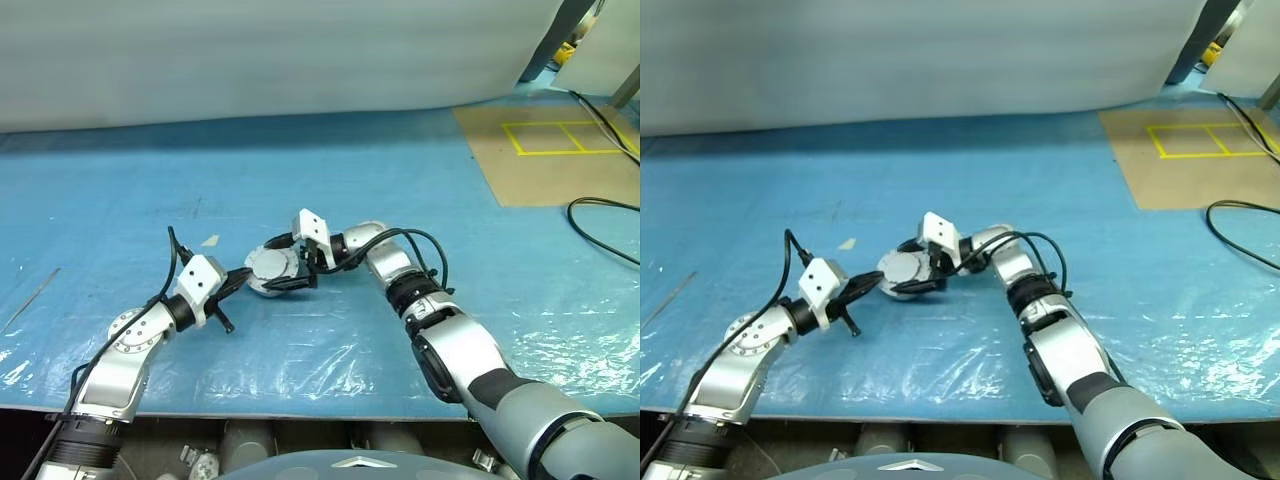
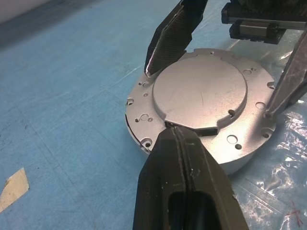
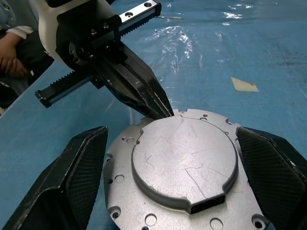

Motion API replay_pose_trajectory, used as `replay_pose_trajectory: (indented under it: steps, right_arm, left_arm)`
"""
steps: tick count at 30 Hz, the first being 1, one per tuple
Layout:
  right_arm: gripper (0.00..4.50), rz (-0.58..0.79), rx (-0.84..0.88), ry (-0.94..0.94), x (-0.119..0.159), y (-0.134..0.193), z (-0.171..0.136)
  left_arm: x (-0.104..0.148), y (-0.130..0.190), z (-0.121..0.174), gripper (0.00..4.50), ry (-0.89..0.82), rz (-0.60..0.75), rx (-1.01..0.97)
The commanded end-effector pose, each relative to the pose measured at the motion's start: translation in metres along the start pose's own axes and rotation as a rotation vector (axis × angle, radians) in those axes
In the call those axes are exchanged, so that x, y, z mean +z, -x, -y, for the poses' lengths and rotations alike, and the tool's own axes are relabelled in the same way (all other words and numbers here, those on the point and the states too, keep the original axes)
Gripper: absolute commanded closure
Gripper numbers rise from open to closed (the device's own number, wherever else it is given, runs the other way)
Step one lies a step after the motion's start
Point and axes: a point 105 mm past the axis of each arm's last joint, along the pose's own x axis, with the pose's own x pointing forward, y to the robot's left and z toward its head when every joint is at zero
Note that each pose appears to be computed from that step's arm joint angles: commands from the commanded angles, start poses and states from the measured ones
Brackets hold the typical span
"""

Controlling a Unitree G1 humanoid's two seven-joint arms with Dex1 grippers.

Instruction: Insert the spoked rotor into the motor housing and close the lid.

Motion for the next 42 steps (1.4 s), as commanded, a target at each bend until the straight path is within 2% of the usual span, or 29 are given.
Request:
replay_pose_trajectory:
  steps: [1,6,11,14,18,21,25,28,30,32,39,42]
  right_arm:
    - [0.01,0.067,-0.06,-0.094,0.006,0.005,0.006]
    - [0.01,0.077,-0.226,-0.271,-0.009,0.013,0.015]
    - [0.01,-0.018,-0.202,-0.481,-0.028,0.015,0.002]
    - [0.01,-0.08,-0.246,-0.674,-0.04,0.015,0.003]
    - [0.01,-0.094,-0.163,-0.916,-0.037,0.007,-0.014]
    - [0.01,-0.056,-0.126,-1.071,-0.03,0.002,-0.02]
    - [0.94,-0.028,-0.09,-1.167,-0.026,-0.003,-0.026]
    - [1.99,0.015,-0.069,-1.243,-0.023,-0.003,-0.027]
    - [2.43,0.037,-0.052,-1.275,-0.02,-0.002,-0.028]
    - [2.62,0.051,-0.044,-1.304,-0.018,-0.002,-0.028]
    - [2.64,0.035,-0.088,-1.342,-0.025,-0.003,-0.029]
    - [2.64,0.076,-0.1,-1.39,-0.024,-0.005,-0.027]
  left_arm:
    - [-0.02,0.004,0.014,4.5,0.045,-0.072,-0.041]
    - [-0.015,0.006,0.022,4.5,0.058,-0.042,-0.055]
    - [-0.013,0.008,0.026,4.5,0.068,-0.031,-0.058]
    - [-0.012,0.009,0.025,4.5,0.066,-0.03,-0.054]
    - [-0.011,0.009,0.023,4.5,0.064,-0.028,-0.052]
    - [-0.011,0.009,0.023,4.5,0.063,-0.028,-0.052]
    - [-0.011,0.009,0.022,4.5,0.06,-0.029,-0.05]
    - [-0.011,0.01,0.019,4.5,0.056,-0.029,-0.044]
    - [-0.011,0.01,0.018,4.5,0.054,-0.03,-0.041]
    - [-0.011,0.01,0.018,4.5,0.051,-0.03,-0.038]
    - [-0.01,0.01,0.013,4.5,0.04,-0.019,-0.009]
    - [-0.01,0.01,0.012,4.5,0.038,-0.016,-0.003]
